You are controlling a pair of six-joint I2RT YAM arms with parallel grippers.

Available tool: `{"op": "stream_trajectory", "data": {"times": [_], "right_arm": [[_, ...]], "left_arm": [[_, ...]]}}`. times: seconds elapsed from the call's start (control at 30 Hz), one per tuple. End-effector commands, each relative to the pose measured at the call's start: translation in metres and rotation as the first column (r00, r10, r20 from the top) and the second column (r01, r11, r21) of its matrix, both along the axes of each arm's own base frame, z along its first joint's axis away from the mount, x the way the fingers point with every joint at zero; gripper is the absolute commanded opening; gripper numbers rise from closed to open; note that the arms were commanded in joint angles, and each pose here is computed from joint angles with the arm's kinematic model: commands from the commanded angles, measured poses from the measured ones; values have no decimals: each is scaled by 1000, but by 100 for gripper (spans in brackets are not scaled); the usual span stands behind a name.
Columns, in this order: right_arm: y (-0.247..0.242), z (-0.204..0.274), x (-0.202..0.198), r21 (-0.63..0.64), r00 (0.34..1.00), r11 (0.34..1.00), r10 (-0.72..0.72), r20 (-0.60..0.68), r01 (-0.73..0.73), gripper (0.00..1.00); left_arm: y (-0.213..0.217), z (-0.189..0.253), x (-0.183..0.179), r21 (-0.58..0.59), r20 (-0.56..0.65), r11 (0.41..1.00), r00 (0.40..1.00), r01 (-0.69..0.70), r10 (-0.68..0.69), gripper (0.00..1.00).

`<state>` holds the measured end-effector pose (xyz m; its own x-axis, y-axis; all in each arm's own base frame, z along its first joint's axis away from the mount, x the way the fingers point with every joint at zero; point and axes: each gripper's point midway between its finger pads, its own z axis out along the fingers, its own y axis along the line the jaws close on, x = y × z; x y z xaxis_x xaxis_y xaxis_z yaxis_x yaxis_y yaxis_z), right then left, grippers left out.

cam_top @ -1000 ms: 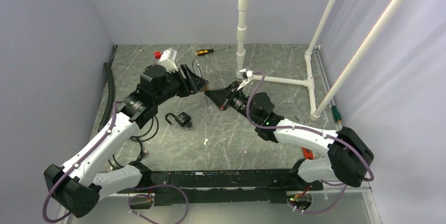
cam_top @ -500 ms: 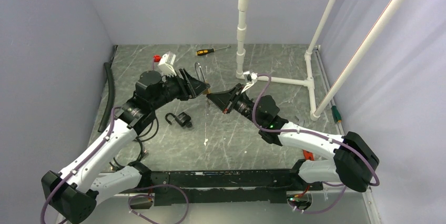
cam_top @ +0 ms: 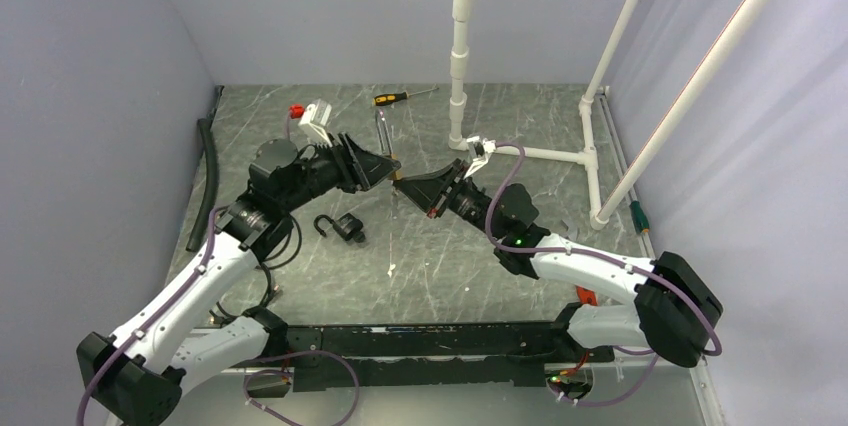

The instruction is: Unlock with the key

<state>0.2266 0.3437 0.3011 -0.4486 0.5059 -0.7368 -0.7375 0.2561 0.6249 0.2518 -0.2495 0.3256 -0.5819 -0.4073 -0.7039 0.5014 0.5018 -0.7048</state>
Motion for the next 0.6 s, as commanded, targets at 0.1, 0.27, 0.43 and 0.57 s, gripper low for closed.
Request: {"op": "stream_trajectory", "data": {"times": [0.1, 0.27, 0.43, 0.57], "right_arm": [[-14, 70, -18, 188, 987, 981, 22, 162, -53, 0], [-13, 79, -31, 203, 972, 971, 81, 220, -127, 0], [-10, 84, -38, 204, 964, 963, 125, 235, -174, 0], [-8, 85, -39, 201, 962, 961, 139, 233, -188, 0]], "left_arm": [[-18, 30, -52, -66, 95, 964, 963, 258, -251, 0], [-19, 35, -64, -78, 122, 946, 945, 313, -303, 0], [-18, 38, -74, -55, 147, 934, 928, 353, -342, 0], [-16, 37, -75, -26, 156, 937, 928, 347, -339, 0]]}}
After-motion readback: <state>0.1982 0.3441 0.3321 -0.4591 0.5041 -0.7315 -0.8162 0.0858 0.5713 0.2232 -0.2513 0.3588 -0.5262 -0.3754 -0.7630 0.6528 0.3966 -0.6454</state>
